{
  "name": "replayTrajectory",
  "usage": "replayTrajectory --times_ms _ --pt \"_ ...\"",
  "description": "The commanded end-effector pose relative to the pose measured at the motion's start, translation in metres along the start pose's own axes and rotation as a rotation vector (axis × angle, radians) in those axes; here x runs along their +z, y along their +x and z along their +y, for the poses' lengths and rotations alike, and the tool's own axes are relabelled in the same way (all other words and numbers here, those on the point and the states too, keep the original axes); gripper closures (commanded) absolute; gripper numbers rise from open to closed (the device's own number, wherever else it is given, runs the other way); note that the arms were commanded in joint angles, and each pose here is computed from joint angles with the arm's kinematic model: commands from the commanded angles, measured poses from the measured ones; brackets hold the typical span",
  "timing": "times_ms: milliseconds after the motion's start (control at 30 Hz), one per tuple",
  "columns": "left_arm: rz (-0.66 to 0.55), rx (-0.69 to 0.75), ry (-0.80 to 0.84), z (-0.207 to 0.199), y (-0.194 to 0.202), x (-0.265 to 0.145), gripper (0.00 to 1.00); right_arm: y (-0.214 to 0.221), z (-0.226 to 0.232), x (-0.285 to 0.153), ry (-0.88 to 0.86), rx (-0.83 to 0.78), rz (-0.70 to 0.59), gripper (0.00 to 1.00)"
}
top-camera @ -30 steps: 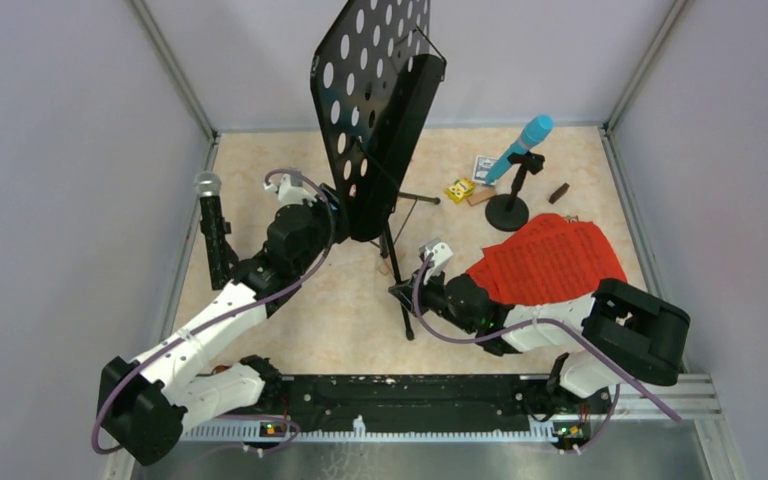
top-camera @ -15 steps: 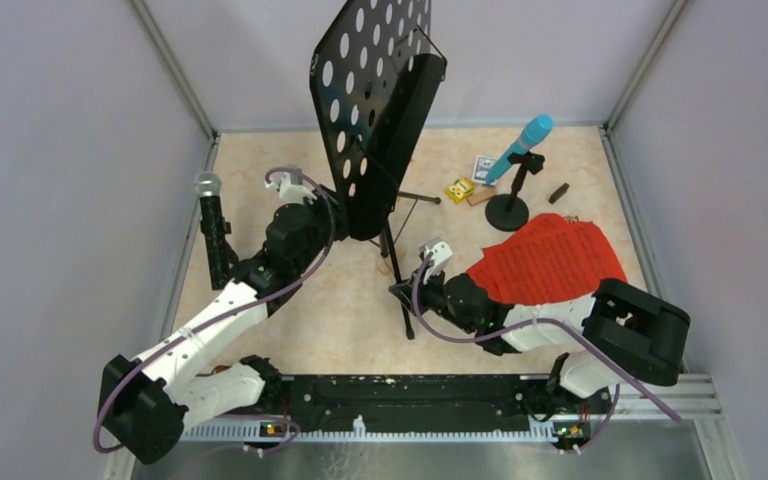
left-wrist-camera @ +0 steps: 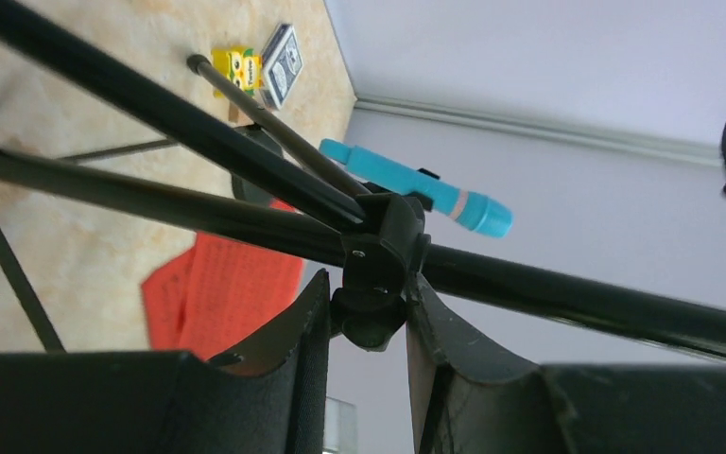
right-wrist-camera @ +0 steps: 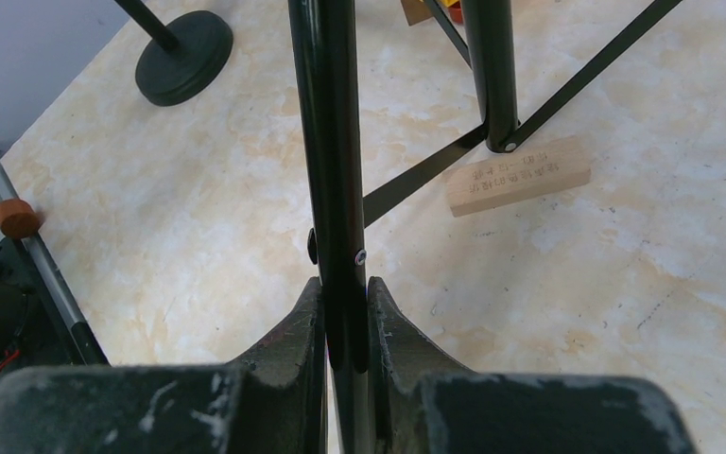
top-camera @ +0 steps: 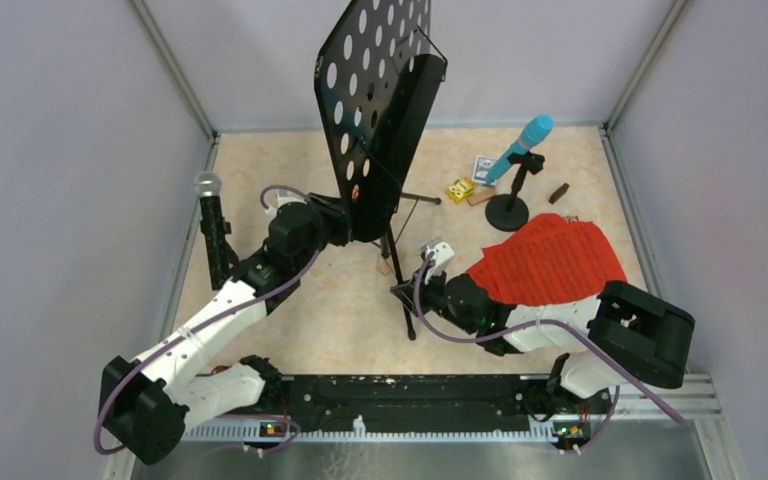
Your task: Pack up the instrument practice props
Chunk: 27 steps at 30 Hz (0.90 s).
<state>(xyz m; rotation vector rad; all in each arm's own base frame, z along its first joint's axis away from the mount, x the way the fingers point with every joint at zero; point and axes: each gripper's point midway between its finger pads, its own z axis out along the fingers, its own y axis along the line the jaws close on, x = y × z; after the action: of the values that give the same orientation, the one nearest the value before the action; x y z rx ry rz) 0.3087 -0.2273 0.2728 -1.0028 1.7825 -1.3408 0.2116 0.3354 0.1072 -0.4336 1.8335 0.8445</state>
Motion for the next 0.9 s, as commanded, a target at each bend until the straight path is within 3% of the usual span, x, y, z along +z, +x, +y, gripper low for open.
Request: replayTrajectory --times_ms 0,200,300,333,367,467,533,567,733,867 --pt "-0.015 -0.32 -0.218 0.034 0.001 -0.014 1.0 -0.024 -0.006 0.001 0.072 0.113 -0.077 1.0" --pt "0.027 -0.549 -0.194 0.034 0.007 -0.017 1.0 -0.023 -0.006 0.002 0.078 0.127 -0.073 1.0" --pt "0.048 -0.573 -0.136 0.024 0.008 -0.016 1.0 -0.022 -0.006 0.002 0.078 0.133 -0.071 1.0" --pt "0.035 -0.55 -0.117 0.021 0.005 -0.015 0.93 -0.022 -0.006 0.002 0.079 0.133 -0.07 1.0" --pt "0.019 -0.528 -0.104 0.019 0.002 -0.015 0.78 -0.022 -0.006 0.002 0.08 0.136 -0.069 1.0" --pt "-0.033 -0.383 -0.053 0.014 -0.008 -0.018 0.29 -0.022 -0.006 0.002 0.083 0.135 -0.071 1.0" --pt "-0.082 -0.273 -0.051 0.015 -0.016 -0.023 0.06 -0.023 -0.006 0.001 0.084 0.133 -0.072 1.0" --pt "-0.111 -0.212 -0.053 0.016 -0.022 -0.027 0.02 -0.023 -0.006 0.001 0.083 0.134 -0.073 1.0" --pt "-0.235 0.137 -0.012 0.014 -0.047 -0.05 0.01 -0.023 -0.006 0.001 0.079 0.119 -0.067 1.0" --pt "-0.211 0.512 0.152 -0.01 -0.04 -0.056 0.01 -0.023 -0.004 0.002 0.07 0.108 -0.063 1.0"
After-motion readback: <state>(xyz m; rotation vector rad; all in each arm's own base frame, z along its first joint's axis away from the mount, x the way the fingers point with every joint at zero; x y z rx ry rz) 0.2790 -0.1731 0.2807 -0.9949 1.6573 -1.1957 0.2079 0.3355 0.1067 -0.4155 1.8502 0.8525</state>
